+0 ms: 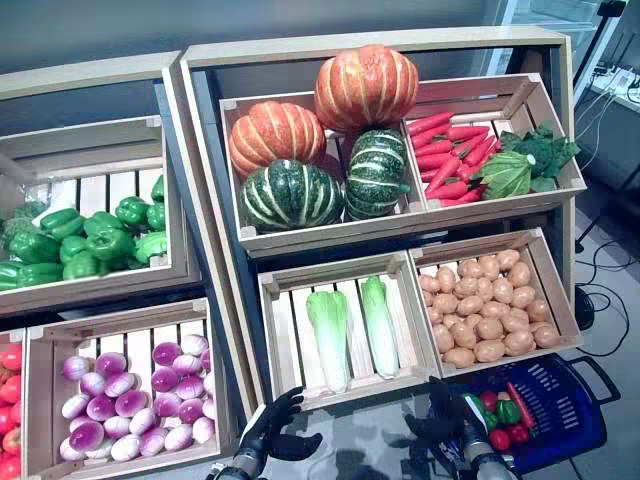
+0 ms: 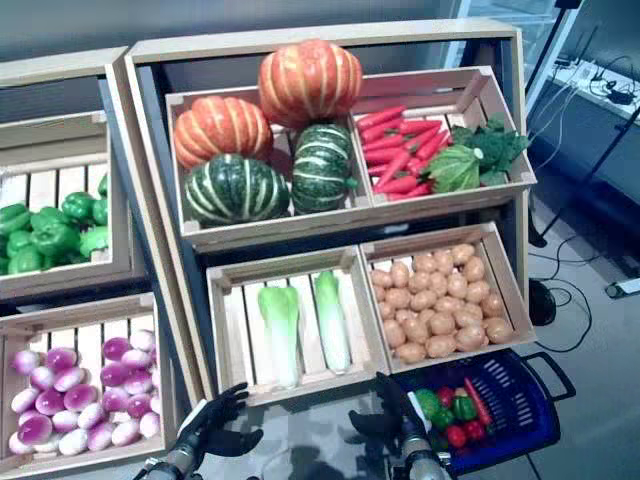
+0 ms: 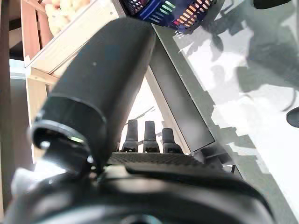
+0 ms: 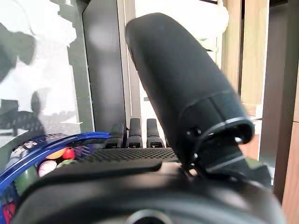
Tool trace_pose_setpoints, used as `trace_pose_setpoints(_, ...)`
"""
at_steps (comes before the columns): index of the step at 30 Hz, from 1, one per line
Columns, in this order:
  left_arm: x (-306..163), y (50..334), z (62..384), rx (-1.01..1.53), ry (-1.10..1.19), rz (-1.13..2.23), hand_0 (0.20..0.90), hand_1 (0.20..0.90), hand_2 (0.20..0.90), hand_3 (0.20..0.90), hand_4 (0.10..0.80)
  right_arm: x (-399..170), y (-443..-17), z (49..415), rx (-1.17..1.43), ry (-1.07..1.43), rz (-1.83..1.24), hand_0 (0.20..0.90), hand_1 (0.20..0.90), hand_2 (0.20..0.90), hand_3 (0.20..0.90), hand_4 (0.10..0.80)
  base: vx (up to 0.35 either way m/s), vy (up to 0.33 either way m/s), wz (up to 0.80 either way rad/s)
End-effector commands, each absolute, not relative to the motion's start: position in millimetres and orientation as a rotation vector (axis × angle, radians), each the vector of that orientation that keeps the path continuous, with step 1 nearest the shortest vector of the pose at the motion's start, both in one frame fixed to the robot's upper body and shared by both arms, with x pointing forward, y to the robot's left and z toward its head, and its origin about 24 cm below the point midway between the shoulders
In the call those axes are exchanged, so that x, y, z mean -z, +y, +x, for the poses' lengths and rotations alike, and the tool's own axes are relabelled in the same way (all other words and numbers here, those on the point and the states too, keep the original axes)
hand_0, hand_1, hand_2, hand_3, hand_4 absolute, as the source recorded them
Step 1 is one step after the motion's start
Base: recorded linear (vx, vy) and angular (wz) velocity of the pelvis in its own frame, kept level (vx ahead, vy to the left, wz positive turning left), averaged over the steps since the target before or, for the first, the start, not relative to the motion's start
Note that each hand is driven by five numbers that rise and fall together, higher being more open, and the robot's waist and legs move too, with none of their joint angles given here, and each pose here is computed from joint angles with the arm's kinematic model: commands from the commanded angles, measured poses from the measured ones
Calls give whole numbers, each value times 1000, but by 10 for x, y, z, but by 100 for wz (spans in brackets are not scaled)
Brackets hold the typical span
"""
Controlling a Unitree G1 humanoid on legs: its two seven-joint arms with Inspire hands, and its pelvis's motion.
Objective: Put vegetables into the basket
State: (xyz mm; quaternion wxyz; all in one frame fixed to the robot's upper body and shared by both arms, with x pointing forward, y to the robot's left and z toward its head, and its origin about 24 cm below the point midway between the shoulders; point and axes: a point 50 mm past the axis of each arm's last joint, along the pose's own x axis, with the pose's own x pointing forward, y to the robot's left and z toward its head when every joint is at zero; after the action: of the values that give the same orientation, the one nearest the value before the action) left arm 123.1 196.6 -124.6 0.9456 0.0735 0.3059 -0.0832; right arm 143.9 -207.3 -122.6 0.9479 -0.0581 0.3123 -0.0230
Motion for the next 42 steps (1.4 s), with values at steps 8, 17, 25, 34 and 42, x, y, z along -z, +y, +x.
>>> trace_pose_setpoints(8, 978, 1983, 1758, 170, 405, 219, 900, 900, 900, 900, 800, 936, -1973, 1916, 83, 386, -24, 900, 900, 900, 900, 800, 0, 0, 0)
trace_pose_setpoints(17, 889, 1944, 1834, 215, 343, 253, 900, 900, 900, 900, 800, 935, -1984, 1910, 87, 383, -17, 900, 900, 900, 900, 800, 0, 0, 0)
trace_pose_setpoints(25, 506, 1970, 2091, 287, 73, 581, 900, 900, 900, 900, 800, 878, -2062, 1947, 79, 373, -24, 900, 900, 900, 900, 800, -2, 14, 0)
trace_pose_setpoints(34, -75, 2390, 2418, 249, -280, 1203, 900, 900, 900, 900, 800, 766, -2227, 1983, 78, 344, -50, 900, 900, 900, 900, 800, 12, 38, -2)
trace_pose_setpoints(42, -425, 2631, 2637, 244, -429, 1666, 900, 900, 900, 900, 800, 693, -2348, 1991, 63, 338, -74, 900, 900, 900, 900, 800, 20, 40, -9)
